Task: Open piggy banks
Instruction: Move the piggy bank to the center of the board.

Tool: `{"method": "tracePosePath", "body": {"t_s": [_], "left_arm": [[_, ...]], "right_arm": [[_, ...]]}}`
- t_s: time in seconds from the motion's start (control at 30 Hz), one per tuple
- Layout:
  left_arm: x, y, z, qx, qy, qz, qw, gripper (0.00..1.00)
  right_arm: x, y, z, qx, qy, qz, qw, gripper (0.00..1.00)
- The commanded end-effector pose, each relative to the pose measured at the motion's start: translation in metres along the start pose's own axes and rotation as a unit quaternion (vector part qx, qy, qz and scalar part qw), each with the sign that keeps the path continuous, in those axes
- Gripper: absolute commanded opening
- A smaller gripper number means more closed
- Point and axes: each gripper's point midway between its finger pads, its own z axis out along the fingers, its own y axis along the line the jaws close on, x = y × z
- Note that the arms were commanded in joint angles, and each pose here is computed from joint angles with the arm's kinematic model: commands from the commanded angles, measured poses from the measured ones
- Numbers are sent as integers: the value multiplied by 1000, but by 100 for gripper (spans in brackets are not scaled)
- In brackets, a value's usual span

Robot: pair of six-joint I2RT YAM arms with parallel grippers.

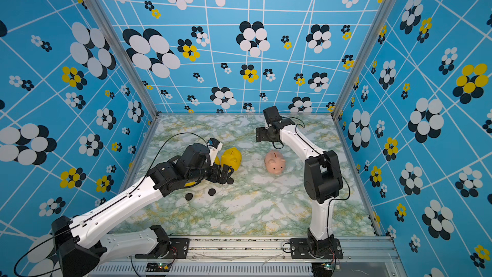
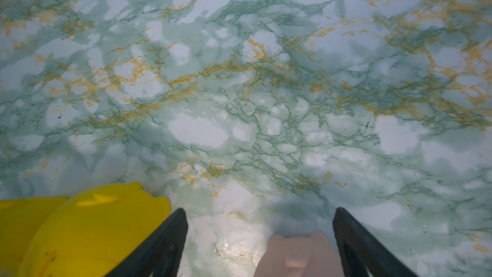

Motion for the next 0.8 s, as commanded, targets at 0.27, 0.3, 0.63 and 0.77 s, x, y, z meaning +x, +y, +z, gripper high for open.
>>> {"method": "tracePosePath", "body": {"t_s": [0.27, 0.3, 0.63, 0.77], "left_arm": [[-1, 0, -3, 7, -24, 24, 999, 99], [0, 0, -3, 8, -25, 24, 999, 99], [11, -7, 1, 38, -29, 4, 999, 99], [15, -10, 7, 45, -25, 2, 999, 99]], "right_arm": [[60, -41, 2, 83, 104, 14, 991, 71], [65, -44, 2, 84, 112, 16, 990, 71], [141, -38, -18, 35, 169, 132, 976, 66], [162, -13, -36, -8, 110, 225, 968, 63]]}}
